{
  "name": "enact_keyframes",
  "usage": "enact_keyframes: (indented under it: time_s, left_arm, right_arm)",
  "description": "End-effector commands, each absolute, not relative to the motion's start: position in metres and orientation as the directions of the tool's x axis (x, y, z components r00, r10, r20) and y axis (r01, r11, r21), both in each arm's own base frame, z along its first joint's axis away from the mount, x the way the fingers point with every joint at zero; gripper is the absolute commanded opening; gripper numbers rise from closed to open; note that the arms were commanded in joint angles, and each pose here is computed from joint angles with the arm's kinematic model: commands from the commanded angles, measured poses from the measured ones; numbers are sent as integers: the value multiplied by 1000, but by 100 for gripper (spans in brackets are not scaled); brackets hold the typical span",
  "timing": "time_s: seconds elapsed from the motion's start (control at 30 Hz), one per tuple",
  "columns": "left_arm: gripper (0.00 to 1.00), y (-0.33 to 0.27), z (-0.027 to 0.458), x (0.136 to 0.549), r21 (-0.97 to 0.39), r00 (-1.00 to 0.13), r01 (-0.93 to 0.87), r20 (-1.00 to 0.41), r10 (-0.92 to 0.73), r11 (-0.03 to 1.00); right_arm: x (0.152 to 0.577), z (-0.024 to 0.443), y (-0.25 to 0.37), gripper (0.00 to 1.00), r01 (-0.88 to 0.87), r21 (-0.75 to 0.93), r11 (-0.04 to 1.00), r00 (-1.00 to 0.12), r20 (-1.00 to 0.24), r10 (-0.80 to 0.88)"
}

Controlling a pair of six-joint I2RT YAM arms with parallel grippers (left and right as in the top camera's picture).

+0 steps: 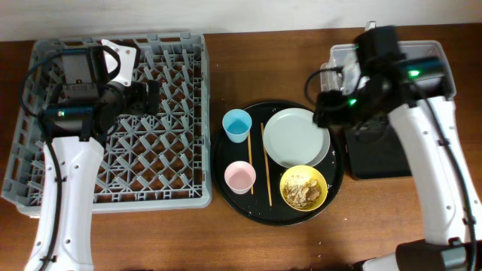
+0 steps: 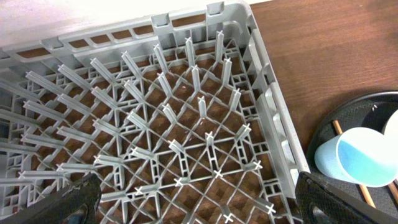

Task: Sort waste into correct bins and load items into the dishwasher rack
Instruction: 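Move the wrapper with the right gripper and drop it in the bin, then grasp the yellow bowl of food scraps with the right gripper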

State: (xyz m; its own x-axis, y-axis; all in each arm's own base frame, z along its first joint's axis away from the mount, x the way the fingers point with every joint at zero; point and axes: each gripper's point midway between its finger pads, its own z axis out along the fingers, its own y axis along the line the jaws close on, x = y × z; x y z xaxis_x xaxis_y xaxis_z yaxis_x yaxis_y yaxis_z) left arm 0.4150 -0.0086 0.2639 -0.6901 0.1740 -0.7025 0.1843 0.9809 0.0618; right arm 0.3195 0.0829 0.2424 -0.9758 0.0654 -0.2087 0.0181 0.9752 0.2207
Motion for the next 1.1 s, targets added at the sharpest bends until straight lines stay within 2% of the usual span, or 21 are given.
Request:
enact_keyframes:
  time_s: [0.0,0.07,0.2,0.4,0.53,0.77,0.9,0.97,1.03,1.07]
  left_arm:
    - [100,-13,271,418,63,-673,203,-716,186,977]
    - [100,-13,271,418,63,-673,203,-716,186,977]
    - [100,-13,271,418,63,-673,203,-716,186,977]
    - [100,-13,271,418,63,-673,203,-716,186,977]
    - [100,-13,271,418,63,-673,203,-716,186,977]
    - [100,-13,271,418,63,-673,203,-716,186,977]
    - [100,-13,271,418,63,-673,203,-716,186,977]
    - [100,-13,271,418,63,-673,203,-716,186,977]
    - [100,-13,271,418,63,-673,203,-716,186,977]
    - [100,-13,271,418,63,-673,203,-716,186,977]
  right_arm:
    - [304,201,85,75,-7,145,989,-994,-109,8]
    - [292,158,85,71,9,133,991,-999,-29,13]
    - [285,113,95,66,8,163,987,-1000,-1,8]
    - [288,84,135,63,-84,174,981,-995,-69,-73]
    - [278,72,157,62,-120,164,979,-993,-34,-116]
    - [260,44,174,51,-116,105,988,-991,57,-123]
    - [251,36,171,43,-111,82,991,-987,110,-119]
    - [249,33,170,35,-106,75,992,-985,126,-115]
    - [249,32,169,20,-98,72,993,-986,129,-107]
    - [249,32,169,19,-99,71,993,-986,130,-107]
